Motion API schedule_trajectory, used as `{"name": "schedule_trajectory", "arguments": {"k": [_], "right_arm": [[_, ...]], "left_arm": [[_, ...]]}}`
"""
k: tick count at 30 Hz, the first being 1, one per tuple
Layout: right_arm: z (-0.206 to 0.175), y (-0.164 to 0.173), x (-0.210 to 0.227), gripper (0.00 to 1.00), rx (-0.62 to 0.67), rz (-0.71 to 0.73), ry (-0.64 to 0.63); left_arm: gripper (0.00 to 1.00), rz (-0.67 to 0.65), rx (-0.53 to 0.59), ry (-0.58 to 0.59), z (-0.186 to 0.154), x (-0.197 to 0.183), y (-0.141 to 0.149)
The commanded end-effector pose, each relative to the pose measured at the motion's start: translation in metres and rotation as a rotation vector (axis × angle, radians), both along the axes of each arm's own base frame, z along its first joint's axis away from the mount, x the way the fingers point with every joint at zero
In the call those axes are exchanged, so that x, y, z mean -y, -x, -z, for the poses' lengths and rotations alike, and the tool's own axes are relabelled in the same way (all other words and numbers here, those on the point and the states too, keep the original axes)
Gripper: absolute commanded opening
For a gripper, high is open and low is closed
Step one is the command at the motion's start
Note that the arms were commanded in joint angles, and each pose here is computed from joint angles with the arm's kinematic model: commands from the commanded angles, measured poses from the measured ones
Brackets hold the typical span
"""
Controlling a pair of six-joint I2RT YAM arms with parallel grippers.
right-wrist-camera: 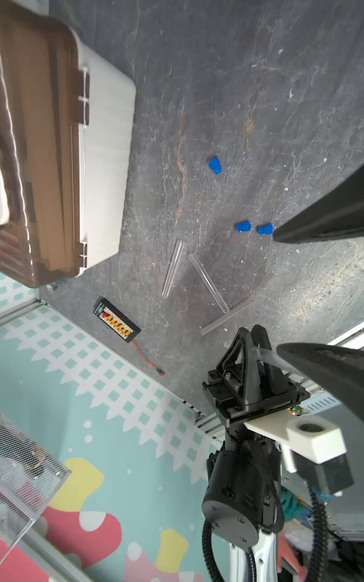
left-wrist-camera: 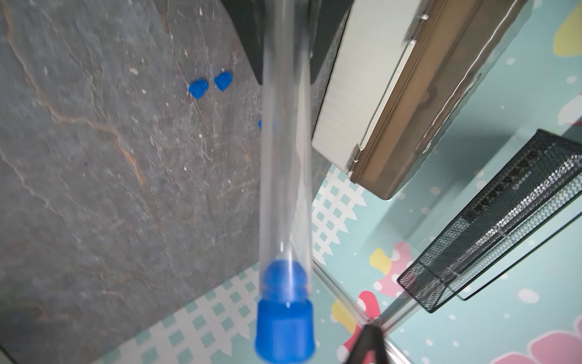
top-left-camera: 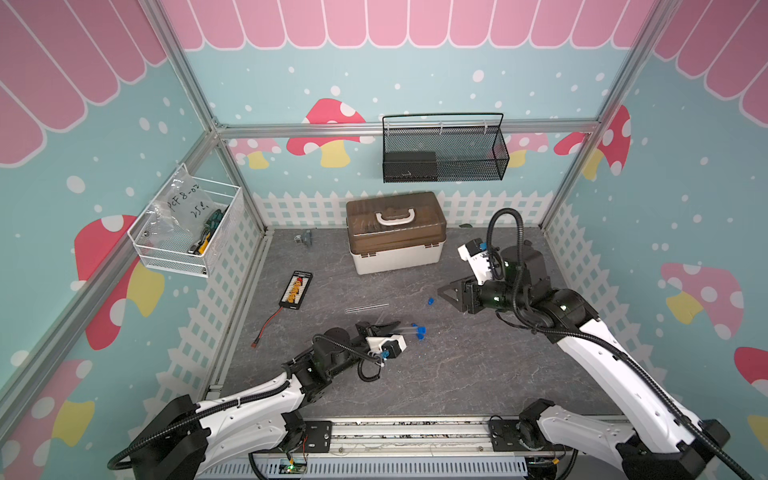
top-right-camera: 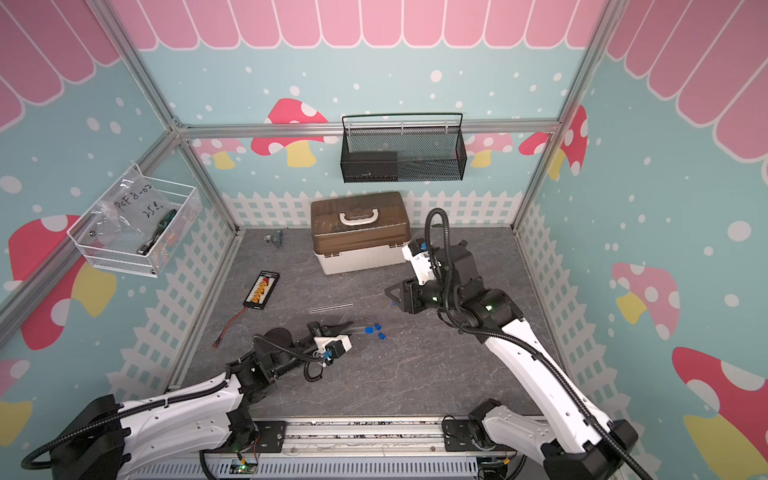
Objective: Insert stoppers into test tubes
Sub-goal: Insert the stopper into the test tube.
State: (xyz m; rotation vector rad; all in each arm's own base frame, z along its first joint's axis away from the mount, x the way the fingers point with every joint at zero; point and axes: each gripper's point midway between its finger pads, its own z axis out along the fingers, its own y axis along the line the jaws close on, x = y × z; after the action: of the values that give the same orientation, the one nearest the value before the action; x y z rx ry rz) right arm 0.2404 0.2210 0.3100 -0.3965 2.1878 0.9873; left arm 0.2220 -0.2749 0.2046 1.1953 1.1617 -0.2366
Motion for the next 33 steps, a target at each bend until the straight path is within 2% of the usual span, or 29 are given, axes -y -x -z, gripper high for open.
{"name": "schedule_trajectory", "arguments": {"k": [1,4,7,13,20,33], "right_arm": [[-0.005,0.010,-0.017,0.54,-0.235,0.049,-0.296],[-0.020,0.015,-0.031,0.54,-0.315,-0.002,-0.479],[-0.041,0.017,-0.036,0.56,-0.309,-0.050,-0.558],[-0.043,0.013,-0.044,0.61,-0.321,-0.087,-0.556],[-0.051,0.011,-0.059,0.61,-0.313,-0.142,-0.572],[-0.046,0.014,-0.079,0.53,-0.338,-0.192,-0.575]], "left_arm": [[0.00,0.000,-0.130,0.357,-0.052,0.005,-0.008],[0.00,0.021,-0.182,0.442,-0.057,0.013,-0.013],[0.00,0.036,-0.215,0.511,-0.062,0.019,-0.018],[0.00,0.052,-0.243,0.584,-0.062,0.023,-0.023],[0.00,0.054,-0.253,0.580,-0.059,0.024,-0.022],[0.00,0.064,-0.239,0.584,-0.062,0.020,-0.017]]}}
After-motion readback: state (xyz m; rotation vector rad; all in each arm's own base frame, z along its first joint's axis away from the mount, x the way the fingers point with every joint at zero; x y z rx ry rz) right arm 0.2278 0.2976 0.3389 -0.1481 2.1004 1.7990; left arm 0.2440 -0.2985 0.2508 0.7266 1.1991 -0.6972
